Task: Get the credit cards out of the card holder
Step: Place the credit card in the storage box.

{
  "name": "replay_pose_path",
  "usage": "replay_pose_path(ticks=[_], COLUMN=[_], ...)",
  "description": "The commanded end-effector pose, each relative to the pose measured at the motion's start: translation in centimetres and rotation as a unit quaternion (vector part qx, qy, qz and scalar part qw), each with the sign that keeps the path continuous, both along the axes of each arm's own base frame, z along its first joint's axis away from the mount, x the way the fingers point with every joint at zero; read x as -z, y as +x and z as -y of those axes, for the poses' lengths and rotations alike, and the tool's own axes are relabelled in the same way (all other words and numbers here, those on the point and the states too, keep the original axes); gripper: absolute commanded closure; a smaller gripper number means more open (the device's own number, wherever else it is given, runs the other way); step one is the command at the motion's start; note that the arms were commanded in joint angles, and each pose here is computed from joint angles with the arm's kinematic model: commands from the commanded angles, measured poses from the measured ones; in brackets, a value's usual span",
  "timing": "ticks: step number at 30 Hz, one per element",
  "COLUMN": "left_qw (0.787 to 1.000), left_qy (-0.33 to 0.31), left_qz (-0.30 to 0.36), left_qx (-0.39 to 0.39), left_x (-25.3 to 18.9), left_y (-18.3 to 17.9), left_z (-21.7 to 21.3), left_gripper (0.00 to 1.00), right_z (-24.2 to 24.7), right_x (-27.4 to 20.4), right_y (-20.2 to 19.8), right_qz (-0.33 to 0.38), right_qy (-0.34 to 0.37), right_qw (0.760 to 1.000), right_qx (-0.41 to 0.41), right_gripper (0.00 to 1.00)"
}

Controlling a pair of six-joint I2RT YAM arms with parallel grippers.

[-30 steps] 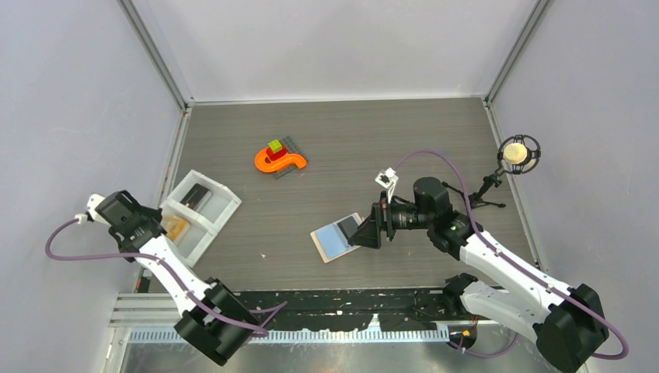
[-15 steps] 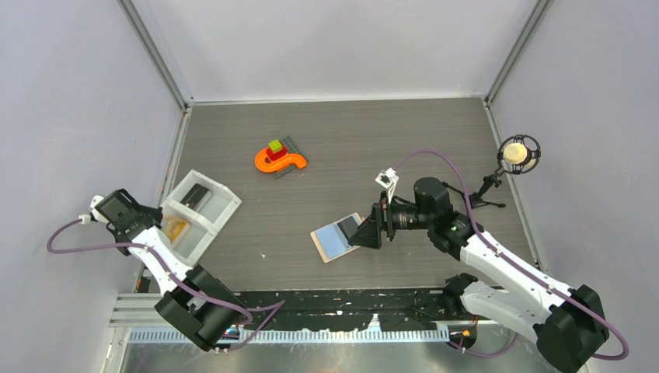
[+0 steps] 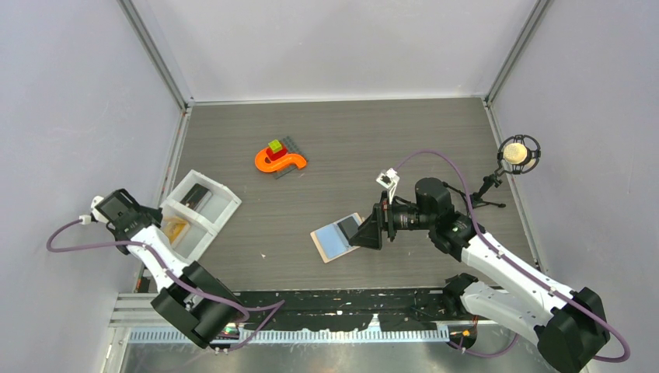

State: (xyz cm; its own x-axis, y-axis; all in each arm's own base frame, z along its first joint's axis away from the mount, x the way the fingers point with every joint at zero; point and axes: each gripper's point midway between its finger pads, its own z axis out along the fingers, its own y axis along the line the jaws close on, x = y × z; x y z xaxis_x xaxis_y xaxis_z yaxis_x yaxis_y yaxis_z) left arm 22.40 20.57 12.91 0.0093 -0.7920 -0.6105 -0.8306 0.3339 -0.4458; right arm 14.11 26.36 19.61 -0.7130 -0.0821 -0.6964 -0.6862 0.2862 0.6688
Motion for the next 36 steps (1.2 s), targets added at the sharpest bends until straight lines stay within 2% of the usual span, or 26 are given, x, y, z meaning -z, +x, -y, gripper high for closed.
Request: replay_pose_path(ticks=[1,6,15,27,30,32,36], left_qw=[0.999,1.0,0.999,0.999,0.999,0.996,0.973], left_qy=[0.031,0.026,0.029,0.026,0.014,-0.005,-0.042], left_qz=[0.001,-0.005,-0.007,0.021,0.028,0.047,0.09], left_qx=[-0.01,-0.012,-0.013,-0.014,0.023,0.081,0.207], left_x=[-0.8,-0.5,-1.2,-3.5,-3.6,-4.1,-5.4], left_y=[0.2,0.4,0.3,0.5,1.5,2.9,5.8], left_z=[-1.6,-1.9,-2.1,-1.2,0.2,2.1,7.5], left_gripper=[1.0,0.99,0.82,0.72,0.71,0.7,0.68], right_z=[-0.1,-0.1,0.0,0.1,0.2,0.3,1.2], right_x=[-1.8,-1.8,-2.1,-1.1,-0.5,0.0,2.2], right_y=[0.3,0.2,0.2,0.7,1.3,1.8,3.5], right_qz=[0.03,0.029,0.031,0.014,0.009,0.002,-0.018], right_qy=[0.014,0.012,0.01,-0.007,-0.018,-0.031,-0.087], right_qw=[0.999,0.999,0.999,1.0,0.999,0.999,0.992], right_qx=[-0.005,-0.006,-0.003,0.011,0.027,0.043,0.093], right_gripper=[0.05,0.05,0.05,0.05,0.05,0.05,0.05])
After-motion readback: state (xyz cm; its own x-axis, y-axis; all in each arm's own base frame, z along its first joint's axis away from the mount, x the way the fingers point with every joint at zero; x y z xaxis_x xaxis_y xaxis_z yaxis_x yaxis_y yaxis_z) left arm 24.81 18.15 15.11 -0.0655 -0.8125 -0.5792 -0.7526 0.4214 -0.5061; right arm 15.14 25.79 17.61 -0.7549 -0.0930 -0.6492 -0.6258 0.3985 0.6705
